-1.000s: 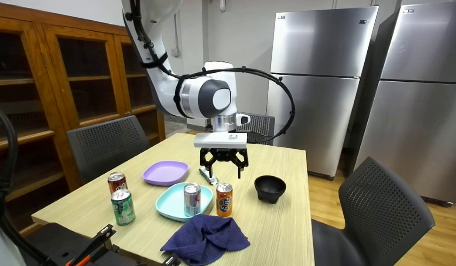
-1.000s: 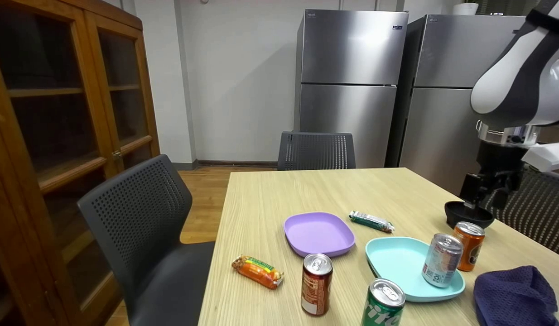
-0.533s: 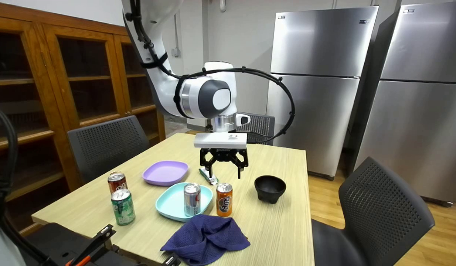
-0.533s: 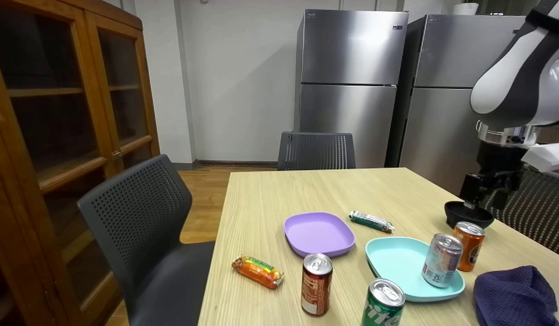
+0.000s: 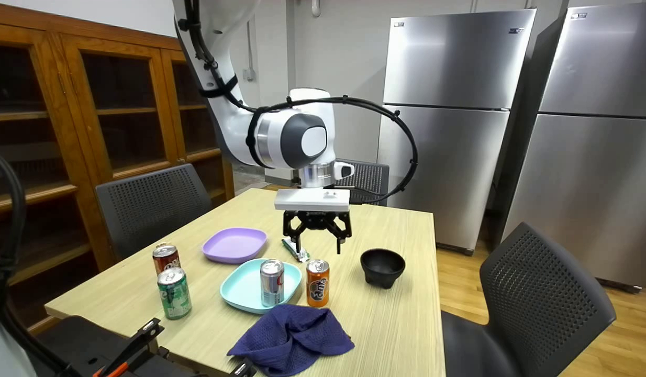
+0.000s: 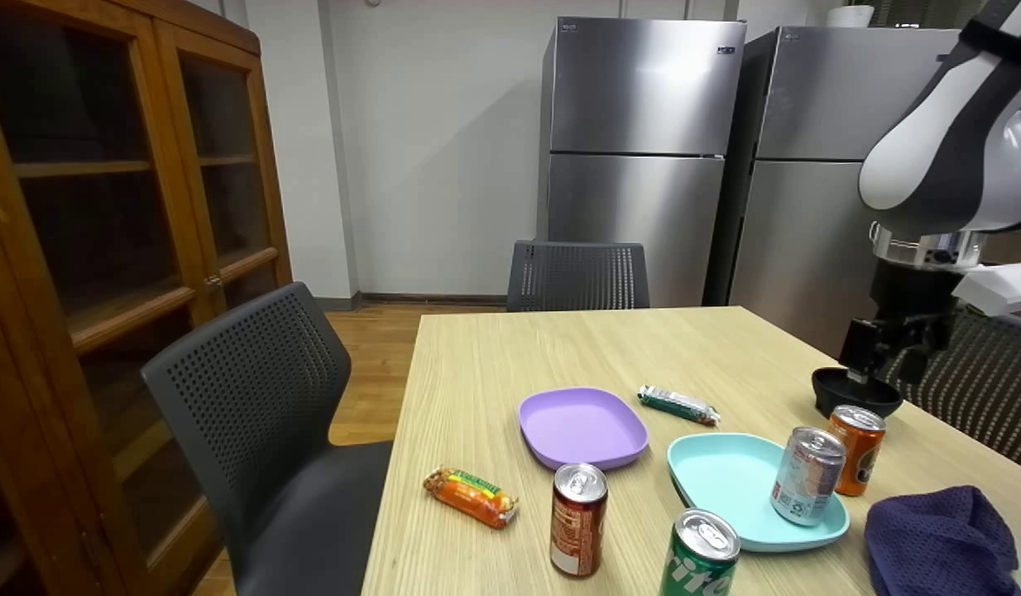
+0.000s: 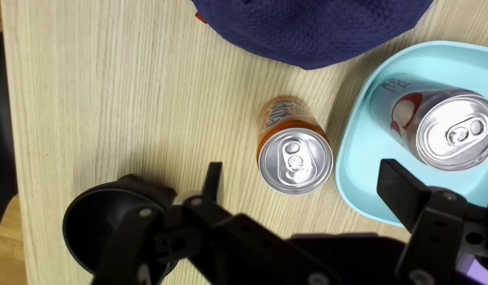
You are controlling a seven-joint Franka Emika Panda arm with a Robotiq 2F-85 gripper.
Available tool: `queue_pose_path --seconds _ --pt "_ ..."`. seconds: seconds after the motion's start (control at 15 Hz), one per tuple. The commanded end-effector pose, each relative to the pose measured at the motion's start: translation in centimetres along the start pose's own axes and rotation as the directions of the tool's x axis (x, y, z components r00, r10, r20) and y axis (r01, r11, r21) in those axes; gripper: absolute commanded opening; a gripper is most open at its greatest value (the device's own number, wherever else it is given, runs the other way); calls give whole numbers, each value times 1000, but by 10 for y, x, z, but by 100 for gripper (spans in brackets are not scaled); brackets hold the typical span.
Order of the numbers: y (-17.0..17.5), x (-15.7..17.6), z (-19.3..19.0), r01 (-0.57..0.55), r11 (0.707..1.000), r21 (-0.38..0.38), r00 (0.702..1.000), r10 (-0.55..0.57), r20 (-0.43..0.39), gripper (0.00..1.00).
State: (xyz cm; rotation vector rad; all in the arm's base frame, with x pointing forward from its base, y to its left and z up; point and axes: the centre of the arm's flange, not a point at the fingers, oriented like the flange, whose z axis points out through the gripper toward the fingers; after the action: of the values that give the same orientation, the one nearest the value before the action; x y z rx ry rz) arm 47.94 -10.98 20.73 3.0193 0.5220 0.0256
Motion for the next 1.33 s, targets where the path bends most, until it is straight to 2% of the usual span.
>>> queue_pose_path --seconds 0.0,0.67,1.27 --pt "-1 3 5 24 1000 -5 999 -24 -22 100" --pt "-5 16 35 13 1000 -12 998 -13 -54 100" --pt "-1 22 60 2 1000 -5 1000 -2 -31 100"
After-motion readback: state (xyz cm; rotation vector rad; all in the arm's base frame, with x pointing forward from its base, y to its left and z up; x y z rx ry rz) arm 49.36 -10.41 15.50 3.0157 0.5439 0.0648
